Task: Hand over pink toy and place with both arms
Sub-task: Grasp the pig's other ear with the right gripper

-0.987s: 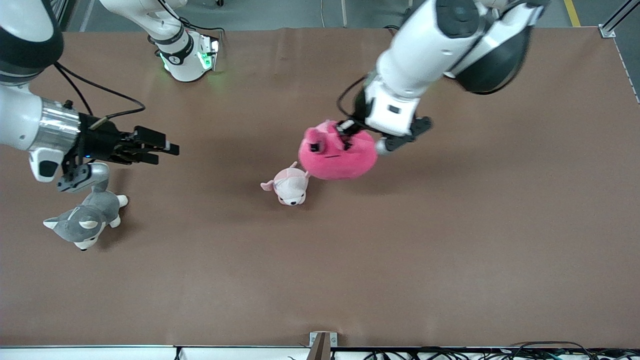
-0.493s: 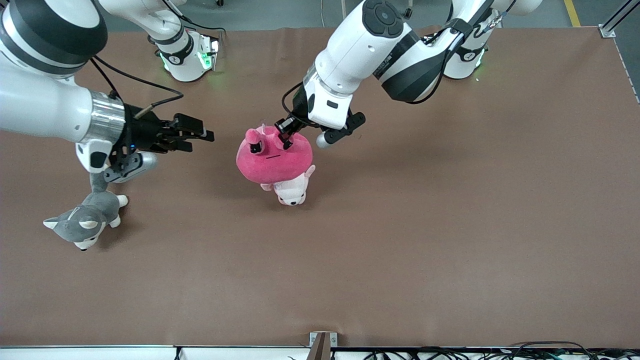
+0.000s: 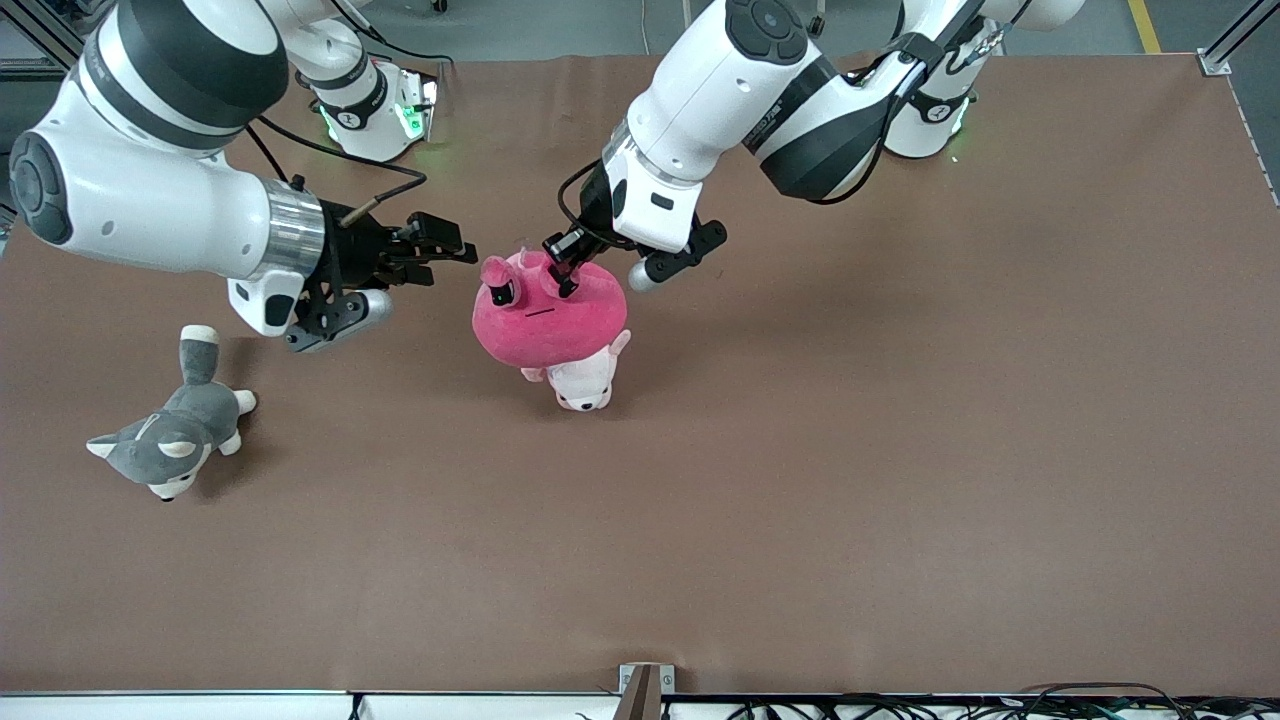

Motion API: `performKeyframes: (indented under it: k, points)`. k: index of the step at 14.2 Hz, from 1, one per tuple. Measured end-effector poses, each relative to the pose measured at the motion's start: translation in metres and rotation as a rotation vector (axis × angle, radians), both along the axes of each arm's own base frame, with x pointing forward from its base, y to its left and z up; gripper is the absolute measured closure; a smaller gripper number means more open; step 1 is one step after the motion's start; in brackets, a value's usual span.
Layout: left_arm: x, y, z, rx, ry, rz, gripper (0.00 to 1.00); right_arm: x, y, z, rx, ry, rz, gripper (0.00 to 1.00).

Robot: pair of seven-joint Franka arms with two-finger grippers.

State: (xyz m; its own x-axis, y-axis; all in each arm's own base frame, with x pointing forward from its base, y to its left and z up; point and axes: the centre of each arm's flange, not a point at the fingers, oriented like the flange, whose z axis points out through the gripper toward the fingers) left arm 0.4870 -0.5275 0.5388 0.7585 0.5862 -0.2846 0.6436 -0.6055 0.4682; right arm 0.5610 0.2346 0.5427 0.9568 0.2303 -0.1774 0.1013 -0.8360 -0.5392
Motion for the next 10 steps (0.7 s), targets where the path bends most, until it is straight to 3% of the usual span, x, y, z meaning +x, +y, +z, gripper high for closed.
performKeyframes:
  k: [10]
  points:
    - [0.0002, 0.0, -0.0003, 0.0, 0.0, 0.0, 0.89, 0.0065, 0.0005, -0.0024, 0.061, 0.017, -0.033, 0.24]
